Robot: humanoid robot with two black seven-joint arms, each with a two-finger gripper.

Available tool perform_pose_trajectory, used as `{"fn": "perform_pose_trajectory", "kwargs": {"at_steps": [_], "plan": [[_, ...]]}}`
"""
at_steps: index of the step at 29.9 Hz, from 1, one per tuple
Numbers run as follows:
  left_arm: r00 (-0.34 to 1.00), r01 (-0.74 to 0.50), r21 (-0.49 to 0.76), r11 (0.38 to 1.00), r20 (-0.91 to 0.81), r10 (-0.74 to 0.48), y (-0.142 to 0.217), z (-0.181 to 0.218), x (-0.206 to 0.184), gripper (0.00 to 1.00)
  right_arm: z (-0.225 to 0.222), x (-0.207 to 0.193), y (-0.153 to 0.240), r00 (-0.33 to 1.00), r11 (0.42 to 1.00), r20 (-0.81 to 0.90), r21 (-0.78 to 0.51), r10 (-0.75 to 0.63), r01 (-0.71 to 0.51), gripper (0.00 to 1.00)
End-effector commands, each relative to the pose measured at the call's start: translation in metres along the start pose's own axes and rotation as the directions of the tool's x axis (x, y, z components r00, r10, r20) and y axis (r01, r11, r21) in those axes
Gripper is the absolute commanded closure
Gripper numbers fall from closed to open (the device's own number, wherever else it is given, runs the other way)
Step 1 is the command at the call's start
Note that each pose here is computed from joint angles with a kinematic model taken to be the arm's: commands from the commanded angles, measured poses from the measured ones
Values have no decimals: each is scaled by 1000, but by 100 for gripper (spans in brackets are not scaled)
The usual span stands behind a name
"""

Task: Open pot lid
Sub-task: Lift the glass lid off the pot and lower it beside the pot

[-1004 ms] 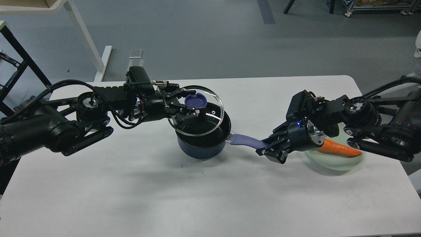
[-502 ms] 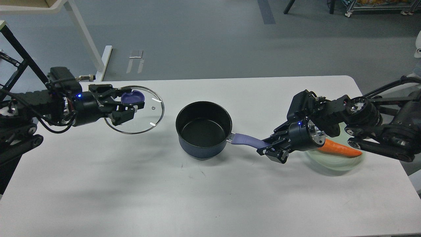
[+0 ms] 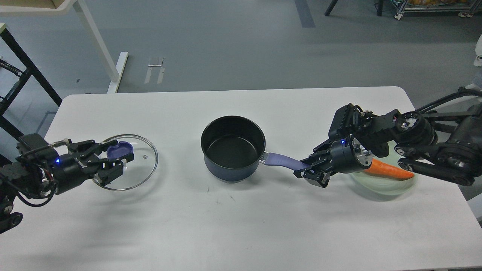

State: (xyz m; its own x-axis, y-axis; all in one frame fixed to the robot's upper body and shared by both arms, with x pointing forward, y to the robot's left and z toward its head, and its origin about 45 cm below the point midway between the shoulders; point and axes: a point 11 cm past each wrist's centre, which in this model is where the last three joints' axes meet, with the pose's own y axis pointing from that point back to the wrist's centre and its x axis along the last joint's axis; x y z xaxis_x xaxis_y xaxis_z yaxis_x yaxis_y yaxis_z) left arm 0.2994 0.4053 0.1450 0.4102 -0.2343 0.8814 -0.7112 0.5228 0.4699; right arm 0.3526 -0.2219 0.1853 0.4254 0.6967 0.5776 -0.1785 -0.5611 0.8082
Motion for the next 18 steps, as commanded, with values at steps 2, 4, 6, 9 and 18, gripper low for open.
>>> {"fn": "perform_pose_trajectory", "kwargs": {"at_steps": [2, 4, 6, 9, 18], "plan": [[1000, 17, 12, 1000, -4, -17, 2, -1, -14, 67, 0, 0, 0, 1000, 1000, 1, 0, 0, 0, 73], [1000, 27, 11, 1000, -8, -27, 4, 1, -19, 63, 0, 0, 0, 1000, 1000, 0, 1, 0, 0, 72], [999, 37, 10, 999, -14, -37, 6, 2, -24, 61, -1, 0, -1, 1000, 1000, 0, 4, -1, 1, 72], [999, 42, 12, 999, -19, -42, 7, 2, -27, 55, -1, 1, -1, 1000, 1000, -1, 3, 0, 0, 72], [998, 56, 36, 998, -18, -56, 9, -4, -35, 13, -1, 0, -1, 1000, 1000, 1, 2, -1, 1, 71]]}}
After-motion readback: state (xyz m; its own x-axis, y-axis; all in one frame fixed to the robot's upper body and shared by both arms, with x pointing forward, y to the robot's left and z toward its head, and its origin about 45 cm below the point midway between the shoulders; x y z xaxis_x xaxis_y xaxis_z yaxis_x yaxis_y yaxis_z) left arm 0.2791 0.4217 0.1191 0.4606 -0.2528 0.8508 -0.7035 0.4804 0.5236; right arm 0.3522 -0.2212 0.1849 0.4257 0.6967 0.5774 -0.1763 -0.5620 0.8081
